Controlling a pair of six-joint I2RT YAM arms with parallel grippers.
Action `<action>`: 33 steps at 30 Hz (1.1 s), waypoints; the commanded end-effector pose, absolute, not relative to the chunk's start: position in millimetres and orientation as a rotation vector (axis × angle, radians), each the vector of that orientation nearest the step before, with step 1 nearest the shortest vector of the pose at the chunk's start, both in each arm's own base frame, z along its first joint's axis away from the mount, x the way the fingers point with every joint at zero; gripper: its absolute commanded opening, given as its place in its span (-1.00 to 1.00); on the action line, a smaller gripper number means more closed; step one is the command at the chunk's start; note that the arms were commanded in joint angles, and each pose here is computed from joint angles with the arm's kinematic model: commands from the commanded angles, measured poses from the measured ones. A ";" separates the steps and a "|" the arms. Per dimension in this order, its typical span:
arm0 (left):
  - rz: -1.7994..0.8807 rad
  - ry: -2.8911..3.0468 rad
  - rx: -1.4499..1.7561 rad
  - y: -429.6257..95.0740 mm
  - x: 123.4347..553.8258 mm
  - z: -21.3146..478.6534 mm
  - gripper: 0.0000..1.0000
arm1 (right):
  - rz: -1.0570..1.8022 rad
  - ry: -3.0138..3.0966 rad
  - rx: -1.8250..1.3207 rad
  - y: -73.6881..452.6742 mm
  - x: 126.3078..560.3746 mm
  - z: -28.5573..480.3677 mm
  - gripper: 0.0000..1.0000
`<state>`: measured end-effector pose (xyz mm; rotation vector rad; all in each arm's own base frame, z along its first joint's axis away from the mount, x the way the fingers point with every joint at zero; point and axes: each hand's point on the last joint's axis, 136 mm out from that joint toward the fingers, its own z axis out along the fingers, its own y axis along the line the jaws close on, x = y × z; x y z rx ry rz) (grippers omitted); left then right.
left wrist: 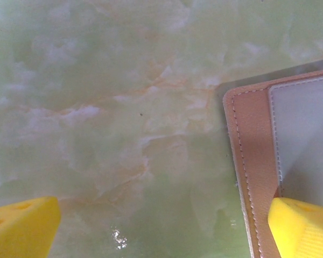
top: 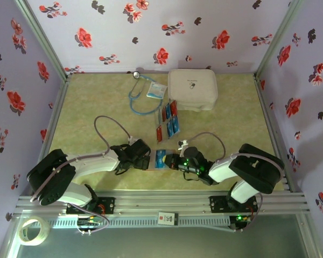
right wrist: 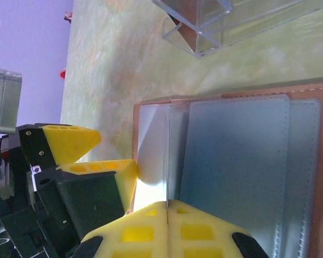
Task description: Put the credit cards into the card holder
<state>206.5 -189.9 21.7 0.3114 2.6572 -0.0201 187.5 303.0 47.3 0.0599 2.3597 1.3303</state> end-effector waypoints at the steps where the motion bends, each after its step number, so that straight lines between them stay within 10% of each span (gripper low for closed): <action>1: 0.051 2.676 0.316 -179.0 199.9 12.6 0.99 | 1.329 2.369 0.087 299.5 183.9 42.5 -1.00; 33: 0.048 2.675 0.323 -181.6 199.5 12.1 0.99 | 1.321 2.392 0.092 308.8 189.8 35.7 -1.00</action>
